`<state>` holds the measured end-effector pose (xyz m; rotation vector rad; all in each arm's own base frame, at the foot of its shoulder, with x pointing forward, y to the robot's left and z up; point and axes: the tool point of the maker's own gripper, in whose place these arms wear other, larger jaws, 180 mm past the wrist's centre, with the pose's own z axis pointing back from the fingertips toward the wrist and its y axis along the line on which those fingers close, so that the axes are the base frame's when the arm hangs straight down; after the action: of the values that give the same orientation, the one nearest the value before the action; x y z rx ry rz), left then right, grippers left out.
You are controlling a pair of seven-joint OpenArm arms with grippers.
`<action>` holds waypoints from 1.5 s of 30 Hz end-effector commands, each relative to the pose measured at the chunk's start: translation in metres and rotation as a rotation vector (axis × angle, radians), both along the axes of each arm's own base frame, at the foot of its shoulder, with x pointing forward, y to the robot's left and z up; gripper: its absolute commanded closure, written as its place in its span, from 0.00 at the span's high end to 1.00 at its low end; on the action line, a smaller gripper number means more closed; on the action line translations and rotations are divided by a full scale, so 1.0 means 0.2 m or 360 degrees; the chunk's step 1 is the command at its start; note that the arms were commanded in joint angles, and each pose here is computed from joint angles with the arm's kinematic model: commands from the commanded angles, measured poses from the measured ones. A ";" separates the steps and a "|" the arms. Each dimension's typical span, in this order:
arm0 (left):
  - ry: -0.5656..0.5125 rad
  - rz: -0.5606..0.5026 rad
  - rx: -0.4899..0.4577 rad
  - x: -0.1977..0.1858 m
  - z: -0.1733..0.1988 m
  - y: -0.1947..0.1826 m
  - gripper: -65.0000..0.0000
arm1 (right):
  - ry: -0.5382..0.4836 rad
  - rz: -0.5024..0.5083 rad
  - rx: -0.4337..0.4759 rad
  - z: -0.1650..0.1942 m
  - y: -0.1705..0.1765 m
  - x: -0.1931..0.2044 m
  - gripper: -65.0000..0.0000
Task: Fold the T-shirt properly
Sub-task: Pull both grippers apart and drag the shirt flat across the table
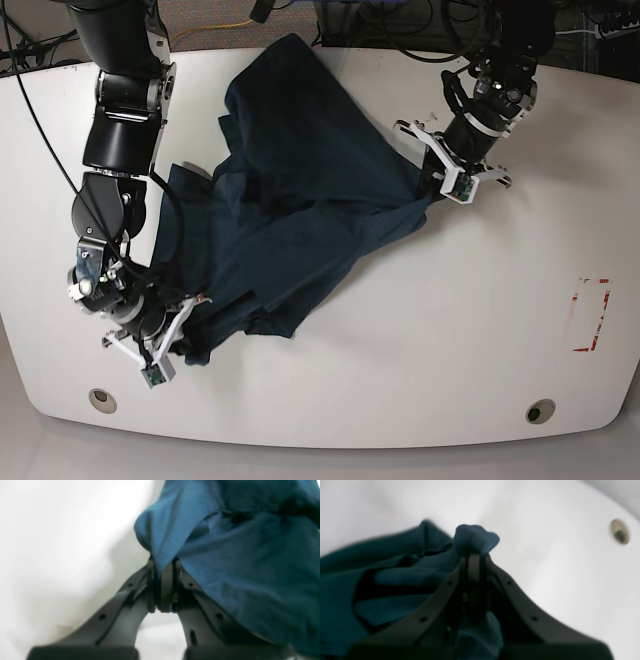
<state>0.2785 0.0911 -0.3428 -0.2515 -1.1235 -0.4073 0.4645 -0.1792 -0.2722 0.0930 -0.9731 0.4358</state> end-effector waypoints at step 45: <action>0.0075 -0.0019 0.0731 0.20 0.37 0.54 0.00 | -0.0322 0.0053 -0.0258 0.41 -0.06 -0.03 0.00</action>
<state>0.3225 0.1965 -0.2693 0.1228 -0.9497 -0.6512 0.4627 -0.1882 -0.1976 -0.0794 -1.0952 0.5732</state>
